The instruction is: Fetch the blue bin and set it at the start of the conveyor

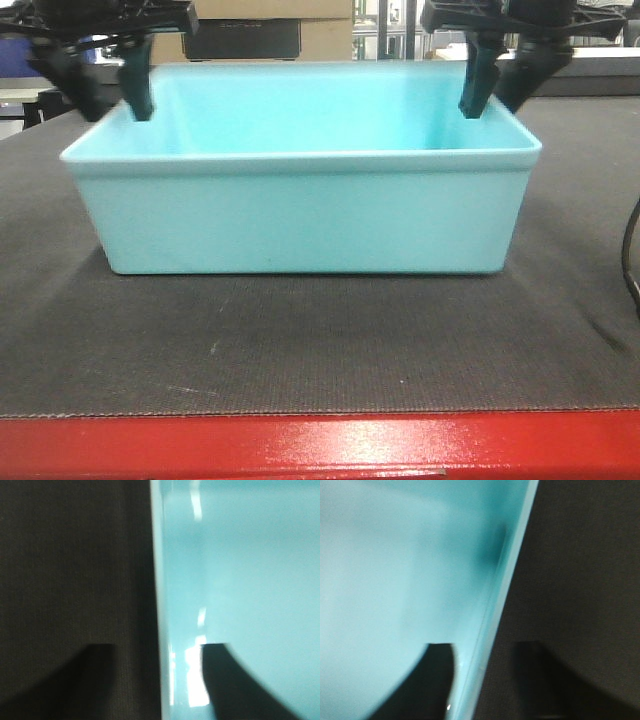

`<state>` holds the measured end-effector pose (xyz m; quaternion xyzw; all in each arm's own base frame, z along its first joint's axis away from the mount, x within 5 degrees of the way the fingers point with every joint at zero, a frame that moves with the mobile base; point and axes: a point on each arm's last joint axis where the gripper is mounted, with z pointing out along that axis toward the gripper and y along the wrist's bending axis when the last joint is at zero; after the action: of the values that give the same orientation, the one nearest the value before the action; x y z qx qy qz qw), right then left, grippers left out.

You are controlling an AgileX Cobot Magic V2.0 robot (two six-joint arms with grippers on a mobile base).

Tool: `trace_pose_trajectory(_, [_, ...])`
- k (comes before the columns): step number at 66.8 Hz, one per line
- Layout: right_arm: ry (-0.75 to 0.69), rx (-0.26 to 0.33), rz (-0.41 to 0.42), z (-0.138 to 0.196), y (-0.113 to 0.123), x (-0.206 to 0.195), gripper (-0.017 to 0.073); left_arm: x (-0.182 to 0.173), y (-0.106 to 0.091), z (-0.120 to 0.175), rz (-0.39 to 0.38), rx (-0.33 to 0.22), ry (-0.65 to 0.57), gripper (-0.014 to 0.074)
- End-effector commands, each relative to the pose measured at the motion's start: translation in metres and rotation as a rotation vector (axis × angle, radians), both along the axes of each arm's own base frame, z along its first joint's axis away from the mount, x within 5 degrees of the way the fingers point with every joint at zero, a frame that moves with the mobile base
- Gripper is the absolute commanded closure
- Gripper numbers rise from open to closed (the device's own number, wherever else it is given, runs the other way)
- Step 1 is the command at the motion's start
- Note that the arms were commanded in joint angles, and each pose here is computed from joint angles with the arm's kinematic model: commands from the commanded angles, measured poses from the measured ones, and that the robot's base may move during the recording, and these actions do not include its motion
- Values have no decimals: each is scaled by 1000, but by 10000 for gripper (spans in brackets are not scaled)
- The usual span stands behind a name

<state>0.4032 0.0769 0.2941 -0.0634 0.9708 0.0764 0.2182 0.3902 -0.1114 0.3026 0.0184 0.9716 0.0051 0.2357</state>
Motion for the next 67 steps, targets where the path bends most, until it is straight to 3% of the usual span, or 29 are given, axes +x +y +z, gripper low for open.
trace_pose_trajectory(1, [-35, -20, 5, 8, -4, 0, 84, 0, 2, 7, -5, 0, -29, -5])
trace_pose_trajectory(2, [-37, -20, 5, 8, -4, 0, 49, 0, 2, 7, -5, 0, -26, -40])
trace_pose_trajectory(5, [-33, -21, 6, 9, -4, -1, -17, -2, 2, 9, -6, 2, -24, -1])
trace_pose_trajectory(18, [-70, -15, 1, 33, -9, -14, 69, -19, 8, 41, -50, 12, -87, 66])
trace_pose_trajectory(25, [-138, -5, -24, 60, -20, -28, 220, -36, 22, 69, -46, 23, -149, 72])
trace_pose_trajectory(31, [-191, -1, -58, 82, -34, -43, 410, -49, 37, 90, -35, 28, -195, 129])
trace_pose_trajectory(36, [-240, 0, -100, 97, -50, -59, 557, -61, 50, 104, -13, 26, -234, 253])
trace_pose_trajectory(40, [-274, 0, -134, 104, -61, -72, 670, -73, 62, 113, 7, 29, -261, 421])
trace_pose_trajectory(43, [-296, -2, -163, 106, -70, -84, 726, -78, 68, 113, 22, 30, -269, 512])
trace_pose_trajectory(46, [-310, -4, -184, 106, -76, -94, 719, -85, 75, 109, 35, 29, -276, 655])
trace_pose_trajectory(48, [-315, -6, -197, 104, -79, -103, 720, -91, 78, 111, 41, 26, -299, 704])
trace_pose_trajectory(67, [-378, -16, -240, 54, -85, -156, 720, -127, 86, 44, 23, 5, -293, 704])
